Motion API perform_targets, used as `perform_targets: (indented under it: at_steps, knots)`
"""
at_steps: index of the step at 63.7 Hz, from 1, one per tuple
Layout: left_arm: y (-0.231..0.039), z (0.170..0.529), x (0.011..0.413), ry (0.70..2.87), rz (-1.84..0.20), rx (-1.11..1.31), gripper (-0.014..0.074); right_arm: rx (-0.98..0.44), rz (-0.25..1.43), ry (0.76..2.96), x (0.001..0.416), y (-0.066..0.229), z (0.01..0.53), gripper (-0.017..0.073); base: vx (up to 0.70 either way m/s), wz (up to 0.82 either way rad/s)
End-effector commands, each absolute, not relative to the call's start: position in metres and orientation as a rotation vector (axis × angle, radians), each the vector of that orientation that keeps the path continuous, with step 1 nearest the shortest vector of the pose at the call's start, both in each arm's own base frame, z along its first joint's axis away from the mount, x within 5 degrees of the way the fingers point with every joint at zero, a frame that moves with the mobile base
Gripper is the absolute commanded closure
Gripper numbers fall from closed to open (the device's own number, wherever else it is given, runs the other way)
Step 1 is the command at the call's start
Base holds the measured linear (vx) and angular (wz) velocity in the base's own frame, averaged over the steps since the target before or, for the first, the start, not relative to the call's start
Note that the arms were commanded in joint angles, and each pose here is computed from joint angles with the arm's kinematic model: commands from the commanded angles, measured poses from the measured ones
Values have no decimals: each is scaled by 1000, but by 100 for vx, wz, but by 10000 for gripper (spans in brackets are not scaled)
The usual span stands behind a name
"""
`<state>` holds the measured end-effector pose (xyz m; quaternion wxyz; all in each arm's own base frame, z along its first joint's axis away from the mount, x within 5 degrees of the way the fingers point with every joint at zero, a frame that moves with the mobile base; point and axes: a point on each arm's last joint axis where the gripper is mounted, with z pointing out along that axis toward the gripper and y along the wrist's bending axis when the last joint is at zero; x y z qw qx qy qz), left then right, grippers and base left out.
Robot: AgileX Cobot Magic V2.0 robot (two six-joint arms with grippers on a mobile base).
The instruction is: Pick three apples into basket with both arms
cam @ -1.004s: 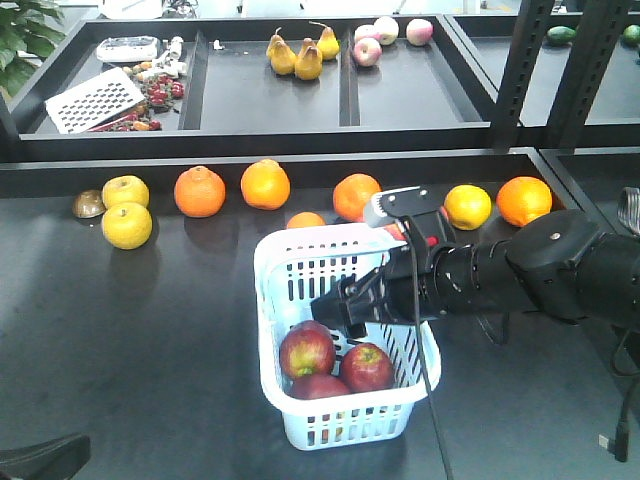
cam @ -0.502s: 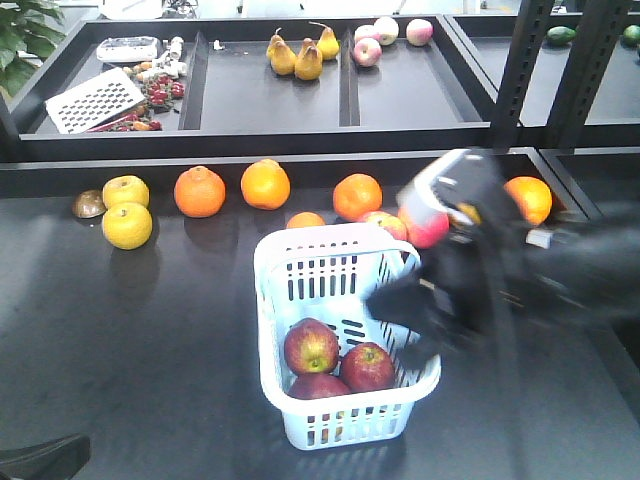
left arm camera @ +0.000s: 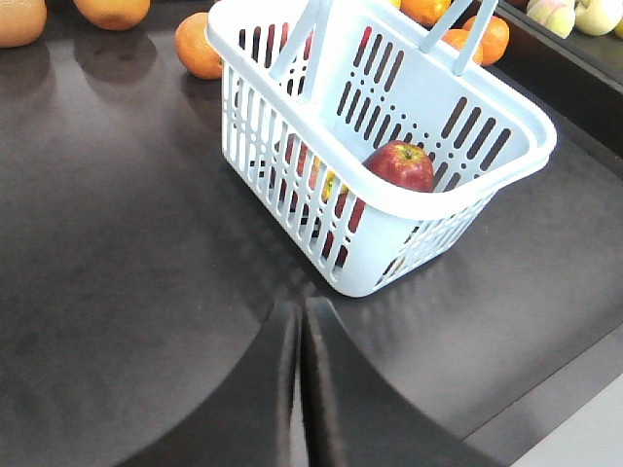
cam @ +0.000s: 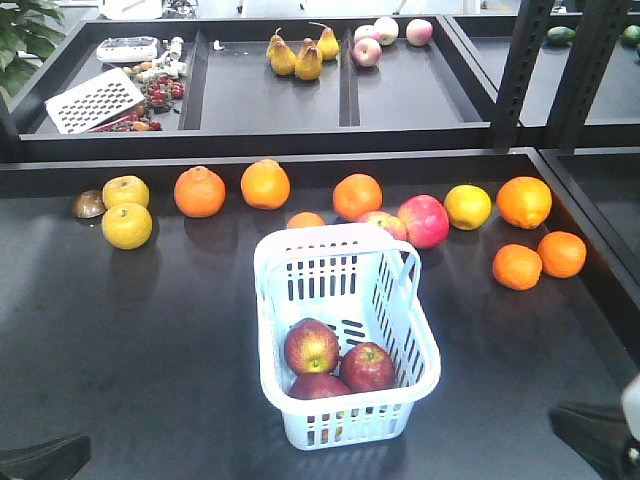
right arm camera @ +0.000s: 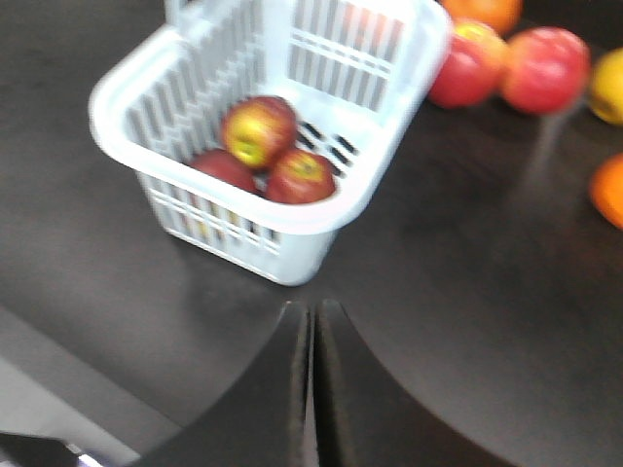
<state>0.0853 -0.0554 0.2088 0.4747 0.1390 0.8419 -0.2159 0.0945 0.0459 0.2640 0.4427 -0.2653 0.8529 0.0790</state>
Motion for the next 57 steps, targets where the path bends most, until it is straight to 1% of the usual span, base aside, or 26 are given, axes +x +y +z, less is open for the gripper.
perform_targets:
  at_steps: [1,5,10,57]
  knots:
    - [-56,222,90,1976,-548,292,600,-579,132,2020,95,39,270,564,0,0]
    - [-56,222,90,1976,-548,292,600,-581,82,2017,94,35,271,564,0,0]
    - [-56,222,90,1976,-548,292,600,-579,61,2011,93,33,271,564,0,0]
    - [-56,222,90,1977,-548,292,600,-578,61,2011,93,33,272,564,0,0]
